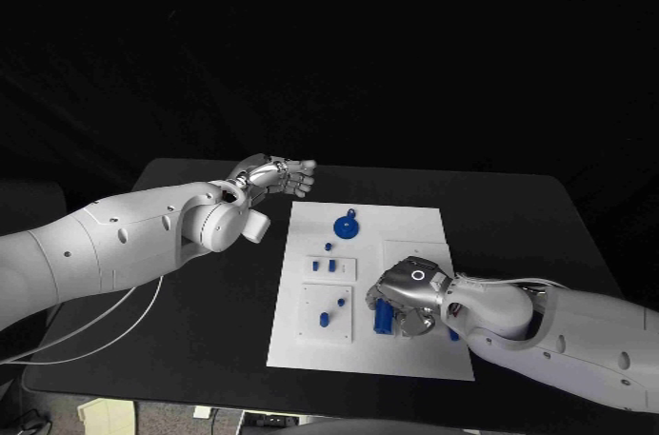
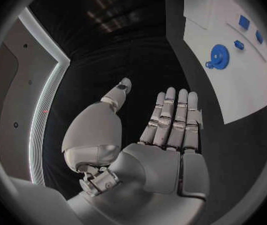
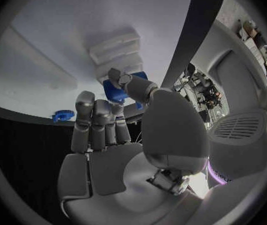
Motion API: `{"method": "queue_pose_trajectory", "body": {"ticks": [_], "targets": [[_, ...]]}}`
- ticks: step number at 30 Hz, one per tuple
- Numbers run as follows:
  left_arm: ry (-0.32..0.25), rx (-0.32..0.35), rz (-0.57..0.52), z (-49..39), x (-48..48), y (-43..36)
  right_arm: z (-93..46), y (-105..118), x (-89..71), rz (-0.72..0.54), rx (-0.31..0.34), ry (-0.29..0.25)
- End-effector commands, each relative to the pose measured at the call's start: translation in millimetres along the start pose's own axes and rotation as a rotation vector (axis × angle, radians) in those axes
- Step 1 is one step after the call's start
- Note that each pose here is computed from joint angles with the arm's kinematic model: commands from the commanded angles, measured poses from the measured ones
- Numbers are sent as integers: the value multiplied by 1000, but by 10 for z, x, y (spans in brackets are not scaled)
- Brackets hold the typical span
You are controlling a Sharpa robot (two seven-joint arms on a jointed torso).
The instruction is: Assemble the parts on the task board
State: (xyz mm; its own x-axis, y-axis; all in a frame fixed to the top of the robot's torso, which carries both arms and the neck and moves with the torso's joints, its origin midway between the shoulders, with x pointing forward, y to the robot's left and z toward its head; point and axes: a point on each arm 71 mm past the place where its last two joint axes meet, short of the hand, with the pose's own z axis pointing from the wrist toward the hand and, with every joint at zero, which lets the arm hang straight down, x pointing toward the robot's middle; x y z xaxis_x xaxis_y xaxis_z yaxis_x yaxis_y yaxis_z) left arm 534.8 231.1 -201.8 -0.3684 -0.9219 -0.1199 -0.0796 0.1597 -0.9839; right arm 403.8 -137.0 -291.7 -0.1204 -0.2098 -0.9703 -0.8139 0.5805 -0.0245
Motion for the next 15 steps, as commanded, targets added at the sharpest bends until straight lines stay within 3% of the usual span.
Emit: {"method": "queue_pose_trajectory", "body": {"ticks": [1, 15], "targets": [[17, 7, 0, 4, 22, -11, -7, 29, 22, 10, -32, 11], [17, 6, 1, 3, 18, -9, -15, 20, 31, 6, -35, 17]]}}
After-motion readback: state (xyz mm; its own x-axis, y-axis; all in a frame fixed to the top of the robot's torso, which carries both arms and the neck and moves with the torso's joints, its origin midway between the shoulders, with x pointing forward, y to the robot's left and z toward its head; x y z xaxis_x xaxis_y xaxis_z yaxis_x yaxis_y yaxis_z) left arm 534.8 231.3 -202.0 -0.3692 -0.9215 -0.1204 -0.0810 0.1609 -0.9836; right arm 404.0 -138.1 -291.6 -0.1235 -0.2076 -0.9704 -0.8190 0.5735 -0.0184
